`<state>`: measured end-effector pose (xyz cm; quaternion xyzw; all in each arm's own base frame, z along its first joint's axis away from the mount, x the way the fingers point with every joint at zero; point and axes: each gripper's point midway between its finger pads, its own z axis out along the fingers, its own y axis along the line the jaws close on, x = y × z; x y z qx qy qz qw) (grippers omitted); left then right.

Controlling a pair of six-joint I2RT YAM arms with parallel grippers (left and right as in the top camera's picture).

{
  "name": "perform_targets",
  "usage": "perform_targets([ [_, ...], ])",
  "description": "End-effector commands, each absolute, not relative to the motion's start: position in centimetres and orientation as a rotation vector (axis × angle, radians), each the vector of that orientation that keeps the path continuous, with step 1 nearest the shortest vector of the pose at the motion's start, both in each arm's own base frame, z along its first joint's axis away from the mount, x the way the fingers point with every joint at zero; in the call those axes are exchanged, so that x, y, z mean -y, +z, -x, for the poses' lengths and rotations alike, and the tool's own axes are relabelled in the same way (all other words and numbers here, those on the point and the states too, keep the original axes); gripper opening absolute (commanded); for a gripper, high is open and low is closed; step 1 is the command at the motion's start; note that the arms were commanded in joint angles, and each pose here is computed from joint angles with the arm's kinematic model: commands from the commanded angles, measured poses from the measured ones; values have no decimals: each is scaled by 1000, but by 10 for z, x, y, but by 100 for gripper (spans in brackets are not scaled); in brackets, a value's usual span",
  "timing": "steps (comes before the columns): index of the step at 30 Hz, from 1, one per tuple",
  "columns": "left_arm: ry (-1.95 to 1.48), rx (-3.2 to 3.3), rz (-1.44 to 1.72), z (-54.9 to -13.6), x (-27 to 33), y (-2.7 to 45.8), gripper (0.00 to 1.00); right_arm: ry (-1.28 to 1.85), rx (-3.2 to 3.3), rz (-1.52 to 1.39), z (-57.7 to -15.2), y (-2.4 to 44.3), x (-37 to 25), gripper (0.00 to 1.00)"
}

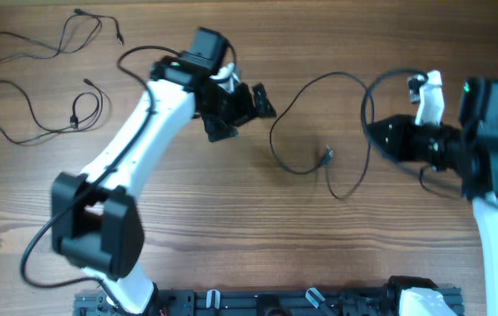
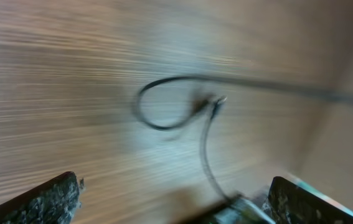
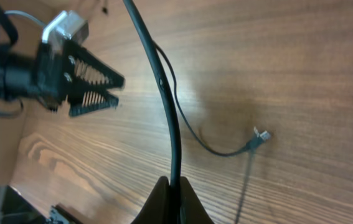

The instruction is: Untangle cables

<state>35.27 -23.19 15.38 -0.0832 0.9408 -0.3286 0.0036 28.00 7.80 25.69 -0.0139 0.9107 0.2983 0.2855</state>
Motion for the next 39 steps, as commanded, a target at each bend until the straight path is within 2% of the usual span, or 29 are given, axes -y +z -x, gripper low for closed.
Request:
perform_targets([
  [1, -1479, -2715, 113, -338, 239, 245, 98, 769, -2358, 128, -263, 279, -82, 4],
  [6, -1693, -2557, 6, -316, 243, 305, 98, 846, -2291, 184, -249, 297, -94, 4],
  [8, -1733, -2569, 102, -309, 243, 317, 95, 907, -2270, 210, -246, 302, -101, 4],
  [10, -1782, -2597, 272, -302, 242, 328, 84, 984, -2247, 239, -242, 307, -109, 4],
  [11, -1807, -2613, 363, -299, 242, 332, 84, 1033, -2230, 258, -239, 311, -114, 4],
  [13, -1822, -2631, 426, -296, 245, 333, 87, 1081, -2209, 280, -235, 316, -119, 4],
  [19, -1818, -2682, 632, -295, 254, 329, 89, 1180, -2161, 326, -228, 326, -128, 4],
  [24, -1754, -2675, 892, -303, 259, 323, 88, 1254, -2109, 371, -223, 337, -135, 4],
  [28, -1682, -2651, 1073, -309, 260, 316, 84, 1260, -2101, 372, -223, 339, -136, 4],
  [39, -1796, -2541, 1104, -323, 271, 337, 83, 1352, -2056, 410, -215, 348, -142, 4],
])
